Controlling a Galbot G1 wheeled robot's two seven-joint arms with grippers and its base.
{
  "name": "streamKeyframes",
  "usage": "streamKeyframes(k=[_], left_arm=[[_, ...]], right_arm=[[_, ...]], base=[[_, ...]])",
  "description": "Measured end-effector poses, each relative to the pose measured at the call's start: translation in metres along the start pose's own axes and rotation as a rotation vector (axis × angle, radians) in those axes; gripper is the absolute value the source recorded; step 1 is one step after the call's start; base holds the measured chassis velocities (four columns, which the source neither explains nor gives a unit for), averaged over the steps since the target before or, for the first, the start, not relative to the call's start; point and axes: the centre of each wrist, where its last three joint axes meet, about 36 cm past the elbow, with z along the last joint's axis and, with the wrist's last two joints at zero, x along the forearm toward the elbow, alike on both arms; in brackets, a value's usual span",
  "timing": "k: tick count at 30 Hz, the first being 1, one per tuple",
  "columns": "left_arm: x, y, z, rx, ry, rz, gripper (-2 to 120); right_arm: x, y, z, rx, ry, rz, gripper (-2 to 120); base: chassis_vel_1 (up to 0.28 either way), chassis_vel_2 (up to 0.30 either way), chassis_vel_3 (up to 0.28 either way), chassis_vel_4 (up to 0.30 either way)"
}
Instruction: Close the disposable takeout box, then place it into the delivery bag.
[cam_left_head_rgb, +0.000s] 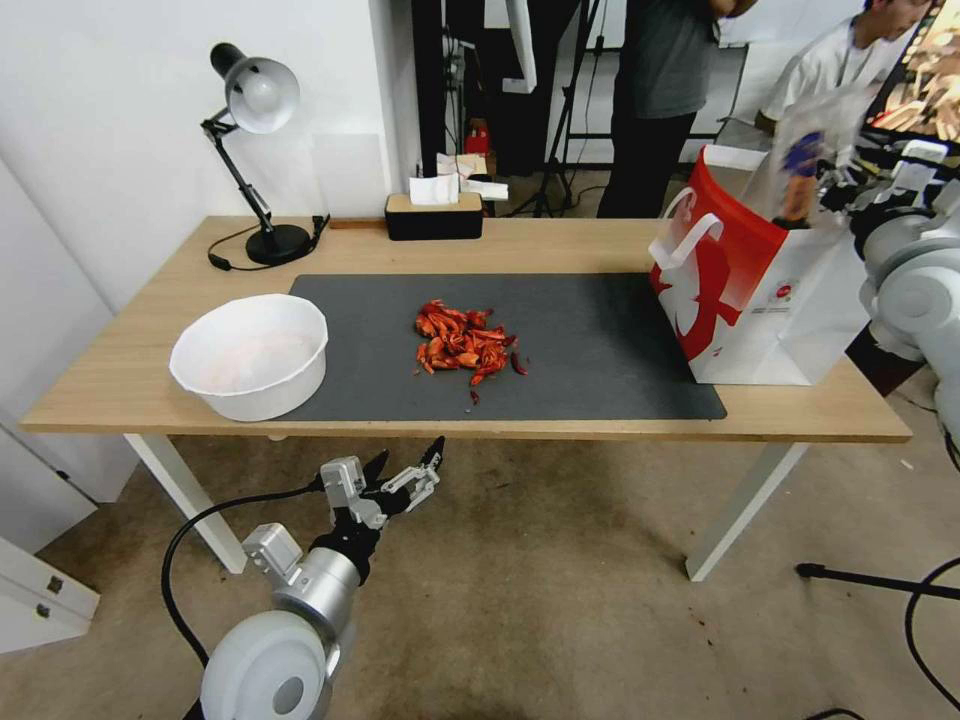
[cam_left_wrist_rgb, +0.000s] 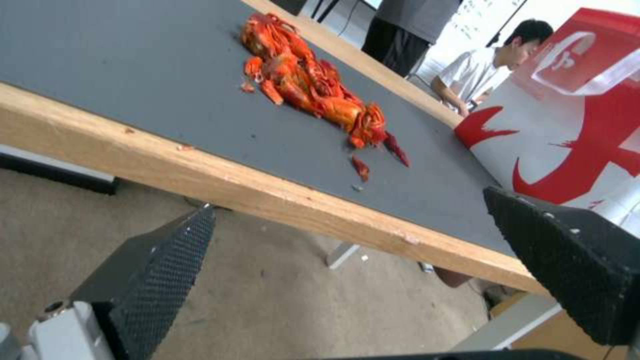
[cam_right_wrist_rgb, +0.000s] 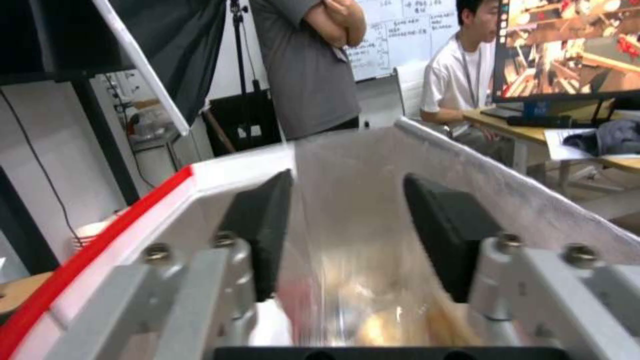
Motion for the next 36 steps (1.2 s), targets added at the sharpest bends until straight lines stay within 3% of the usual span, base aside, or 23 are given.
streamKeyframes(k=[3, 7, 9, 12, 19, 23, 25, 27, 28, 29, 35, 36], left_arm=[[-0.001, 0.0, -0.001, -0.004, -0.001, -0.001, 100], [0.0, -0.001, -0.002, -0.007, -0.003, 0.002, 100], [-0.001, -0.001, -0.006, -0.021, -0.011, 0.003, 100], [-0.001, 0.0, -0.009, -0.051, -0.026, 0.0, 100], [0.001, 0.006, -0.011, -0.111, -0.054, -0.007, 100], [0.002, 0.023, -0.007, -0.198, -0.101, -0.035, 100], [0.004, 0.042, -0.004, -0.292, -0.147, -0.051, 100], [0.005, 0.048, -0.003, -0.325, -0.16, -0.055, 100], [0.007, 0.067, -0.001, -0.432, -0.203, -0.072, 100], [0.008, 0.078, 0.0, -0.488, -0.229, -0.085, 100], [0.013, 0.102, -0.005, -0.602, -0.286, -0.118, 100], [0.016, 0.113, -0.012, -0.686, -0.332, -0.165, 100]], right_arm=[[0.003, 0.003, 0.004, -0.019, 0.014, -0.012, 65], [0.004, 0.005, 0.005, -0.028, 0.017, -0.02, 71], [0.009, 0.01, 0.002, -0.065, 0.012, -0.057, 86], [0.016, 0.017, -0.006, -0.093, -0.017, -0.109, 96], [0.042, 0.03, -0.005, -0.109, -0.063, -0.222, 100], [0.07, 0.035, 0.021, -0.036, -0.171, -0.321, 100], [0.095, 0.036, 0.051, 0.032, -0.3, -0.401, 100], [0.102, 0.038, 0.057, 0.039, -0.32, -0.413, 100], [0.118, 0.042, 0.072, 0.05, -0.355, -0.421, 100], [0.132, 0.04, 0.087, 0.065, -0.377, -0.411, 100], [0.161, 0.027, 0.12, 0.108, -0.398, -0.389, 100], [0.183, 0.014, 0.14, 0.111, -0.352, -0.389, 100]], base=[[0.0, 0.0, 0.0, 0.0], [0.0, 0.0, 0.0, 0.0], [0.0, 0.0, 0.0, 0.0], [0.0, 0.0, 0.0, 0.0], [0.0, 0.0, 0.0, 0.0], [0.0, 0.0, 0.0, 0.0], [0.0, 0.0, 0.0, 0.0], [0.0, 0.0, 0.0, 0.0], [0.0, 0.0, 0.0, 0.0], [0.0, 0.0, 0.0, 0.0], [0.0, 0.0, 0.0, 0.0], [0.0, 0.0, 0.0, 0.0]])
